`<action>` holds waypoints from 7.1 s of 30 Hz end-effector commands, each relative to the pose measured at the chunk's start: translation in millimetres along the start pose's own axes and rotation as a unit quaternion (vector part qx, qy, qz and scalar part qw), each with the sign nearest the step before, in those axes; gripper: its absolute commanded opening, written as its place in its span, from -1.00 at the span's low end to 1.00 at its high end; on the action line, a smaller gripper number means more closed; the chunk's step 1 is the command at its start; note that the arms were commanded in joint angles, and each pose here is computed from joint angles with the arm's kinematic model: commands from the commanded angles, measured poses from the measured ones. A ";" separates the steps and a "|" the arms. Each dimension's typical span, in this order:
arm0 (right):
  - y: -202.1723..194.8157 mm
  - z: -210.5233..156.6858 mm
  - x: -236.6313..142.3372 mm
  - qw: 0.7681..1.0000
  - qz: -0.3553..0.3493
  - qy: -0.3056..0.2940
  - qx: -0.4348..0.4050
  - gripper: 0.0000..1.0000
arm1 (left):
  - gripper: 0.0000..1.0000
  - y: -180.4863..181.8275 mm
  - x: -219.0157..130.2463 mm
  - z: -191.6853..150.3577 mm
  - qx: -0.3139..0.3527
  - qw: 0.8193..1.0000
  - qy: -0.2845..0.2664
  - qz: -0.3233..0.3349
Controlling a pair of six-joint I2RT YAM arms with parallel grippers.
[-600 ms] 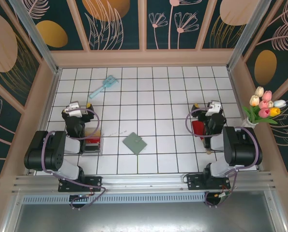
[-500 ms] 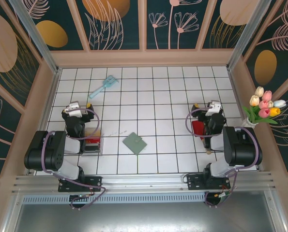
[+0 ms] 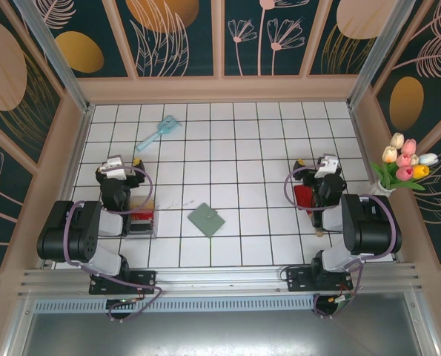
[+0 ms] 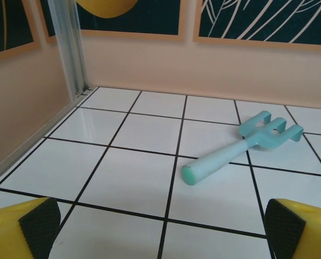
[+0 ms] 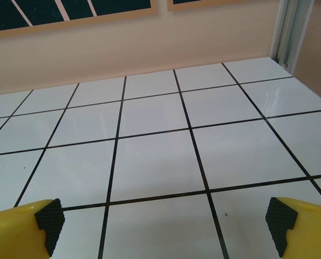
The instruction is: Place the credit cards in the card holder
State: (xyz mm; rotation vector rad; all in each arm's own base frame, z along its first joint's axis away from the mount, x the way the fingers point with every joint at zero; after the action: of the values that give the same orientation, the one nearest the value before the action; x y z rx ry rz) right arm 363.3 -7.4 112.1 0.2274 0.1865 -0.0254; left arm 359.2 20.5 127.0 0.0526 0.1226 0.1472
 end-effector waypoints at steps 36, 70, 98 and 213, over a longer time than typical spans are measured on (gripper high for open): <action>291.8 -39.7 -57.9 0.845 0.297 0.428 0.121 0.96 | 0.98 34.2 -152.3 -65.2 -0.442 0.813 0.309 0.221; 305.4 -102.7 -82.1 0.799 0.290 0.513 0.120 0.75 | 0.97 -95.0 -85.1 -34.1 -0.549 0.771 0.315 -0.077; 338.6 -124.0 -98.2 0.777 0.316 0.535 0.098 0.44 | 0.97 -200.4 -40.9 -10.7 -0.534 0.745 0.355 -0.184; 208.3 -183.6 -125.3 0.856 -0.005 0.507 -0.101 -0.76 | -1.00 -234.5 -191.3 -76.1 -0.327 0.764 0.458 -0.316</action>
State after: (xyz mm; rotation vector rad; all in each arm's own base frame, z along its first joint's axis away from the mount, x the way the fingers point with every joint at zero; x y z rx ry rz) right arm 207.0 322.1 45.9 0.2032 1.2106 0.4369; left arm 204.2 -241.0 59.6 -0.8012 1.0534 -0.4690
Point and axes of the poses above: each hand's point on the last joint's axis, 136 mm out from that joint toward the fingers, its own x axis out along the fingers, its own y axis along the line the jaws close on, z = x × y, the point moved 1 cm from there along -x, back along the fingers, and after that the axes turned 7 degrees about x, right-handed, at the moved point
